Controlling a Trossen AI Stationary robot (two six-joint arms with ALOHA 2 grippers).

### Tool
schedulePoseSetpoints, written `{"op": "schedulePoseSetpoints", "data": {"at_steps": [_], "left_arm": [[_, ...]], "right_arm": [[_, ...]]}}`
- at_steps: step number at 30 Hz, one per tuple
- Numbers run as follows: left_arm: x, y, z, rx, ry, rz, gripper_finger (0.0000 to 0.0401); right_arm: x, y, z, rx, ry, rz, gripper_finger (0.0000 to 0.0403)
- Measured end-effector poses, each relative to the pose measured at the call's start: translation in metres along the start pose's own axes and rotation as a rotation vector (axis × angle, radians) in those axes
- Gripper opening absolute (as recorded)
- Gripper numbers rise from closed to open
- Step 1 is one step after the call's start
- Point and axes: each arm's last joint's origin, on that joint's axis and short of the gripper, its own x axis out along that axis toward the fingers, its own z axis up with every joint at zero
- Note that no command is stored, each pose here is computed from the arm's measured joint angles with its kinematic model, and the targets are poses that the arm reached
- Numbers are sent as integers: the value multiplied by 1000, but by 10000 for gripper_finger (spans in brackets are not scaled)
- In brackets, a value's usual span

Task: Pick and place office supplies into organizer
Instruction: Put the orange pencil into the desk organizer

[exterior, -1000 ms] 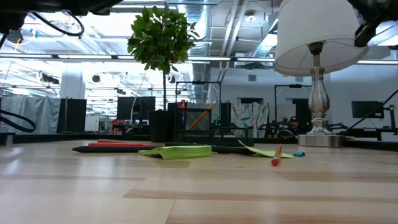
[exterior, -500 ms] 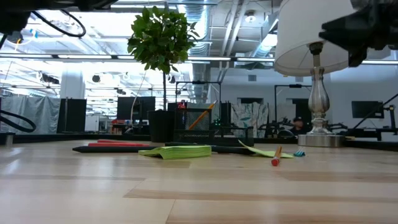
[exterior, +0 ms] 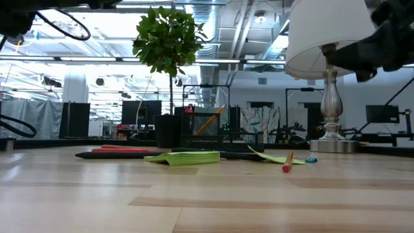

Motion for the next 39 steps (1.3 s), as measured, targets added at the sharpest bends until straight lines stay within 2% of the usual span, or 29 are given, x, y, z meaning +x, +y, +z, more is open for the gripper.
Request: {"op": "schedulePoseSetpoints", "data": {"at_steps": [7, 10, 14, 17, 19, 25, 28, 31, 39], "left_arm": [[0, 0, -1, -35, 13, 8, 51], [0, 1, -2, -35, 42, 44, 51], [0, 0, -4, -44, 80, 65, 51], [0, 0, -5, -41, 90, 58, 51], [0, -1, -5, -47, 91, 55, 51], [0, -1, -5, -73, 88, 51, 51], [0, -1, -5, -81, 87, 51, 51], [0, -1, -5, -101, 87, 51, 51], [0, -2, -6, -136, 95, 46, 51]], "right_arm": [[8, 1, -12, 315, 74, -61, 98], [10, 6, -13, 437, 106, -41, 98], [13, 21, -6, 474, 162, 34, 98], [20, 37, 3, 405, 199, 85, 103], [26, 48, 9, 313, 231, 118, 110], [53, 76, 14, -131, 369, 141, 138], [66, 82, 14, -277, 455, 114, 145], [79, 87, 18, -335, 503, 142, 145], [107, 89, 25, -391, 680, 397, 122]]}}
